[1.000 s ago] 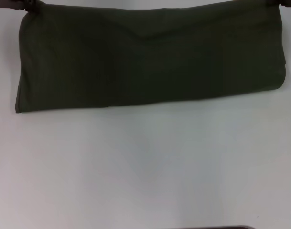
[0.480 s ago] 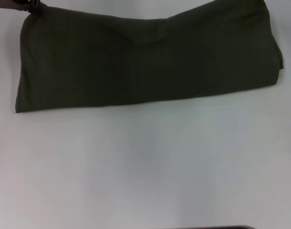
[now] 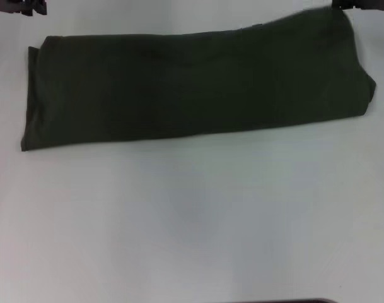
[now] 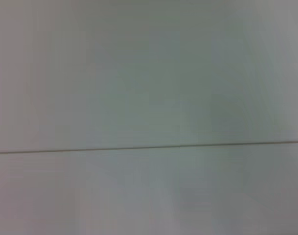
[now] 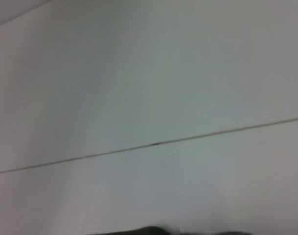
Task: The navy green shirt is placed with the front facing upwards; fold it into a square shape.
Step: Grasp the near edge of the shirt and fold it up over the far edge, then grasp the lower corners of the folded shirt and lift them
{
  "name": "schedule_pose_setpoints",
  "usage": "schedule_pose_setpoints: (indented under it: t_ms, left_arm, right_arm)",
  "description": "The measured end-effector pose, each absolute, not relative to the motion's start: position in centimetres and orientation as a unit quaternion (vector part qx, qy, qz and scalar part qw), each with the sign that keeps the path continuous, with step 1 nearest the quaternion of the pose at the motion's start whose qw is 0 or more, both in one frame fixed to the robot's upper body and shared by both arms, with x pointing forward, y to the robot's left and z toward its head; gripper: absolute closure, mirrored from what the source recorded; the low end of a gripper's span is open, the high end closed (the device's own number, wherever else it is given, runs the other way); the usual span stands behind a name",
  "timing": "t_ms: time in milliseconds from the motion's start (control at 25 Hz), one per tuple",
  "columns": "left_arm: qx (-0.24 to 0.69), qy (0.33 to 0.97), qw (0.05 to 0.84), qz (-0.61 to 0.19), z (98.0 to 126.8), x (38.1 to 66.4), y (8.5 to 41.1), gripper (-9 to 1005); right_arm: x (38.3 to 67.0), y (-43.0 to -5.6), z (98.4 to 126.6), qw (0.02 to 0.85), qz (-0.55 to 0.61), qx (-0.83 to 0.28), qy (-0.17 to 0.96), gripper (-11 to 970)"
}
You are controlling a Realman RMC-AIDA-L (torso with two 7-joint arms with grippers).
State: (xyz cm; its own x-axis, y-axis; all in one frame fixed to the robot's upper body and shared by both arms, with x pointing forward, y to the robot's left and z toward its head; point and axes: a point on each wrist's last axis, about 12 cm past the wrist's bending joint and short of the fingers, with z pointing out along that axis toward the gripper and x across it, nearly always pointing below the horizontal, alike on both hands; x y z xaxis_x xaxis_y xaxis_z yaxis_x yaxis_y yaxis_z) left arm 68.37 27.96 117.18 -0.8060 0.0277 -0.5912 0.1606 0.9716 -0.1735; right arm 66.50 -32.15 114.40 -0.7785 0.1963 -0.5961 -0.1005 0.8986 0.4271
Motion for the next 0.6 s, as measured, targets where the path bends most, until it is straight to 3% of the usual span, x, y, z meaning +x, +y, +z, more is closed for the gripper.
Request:
schedule_pose_setpoints:
  t_ms: [120,360,600]
  left_arm:
    - [0.046,0.943,0.313,-0.106,117.1,68.5,28.0,877]
    - [0.045,0.945,0.305,-0.109,117.3,68.3,28.2,625]
    - [0.039,0.946,0.298,-0.119,117.7,67.8,28.9,400]
  right_arm:
    - [66.4,-32.8,114.4,0.332,0.221,0.033,0.916,799]
    - [66.7,-34.1,115.4,0.338,0.213,0.044,0.916,685]
    - [66.5,-33.9,116.4,0.321,0.232,0.024,0.918,460]
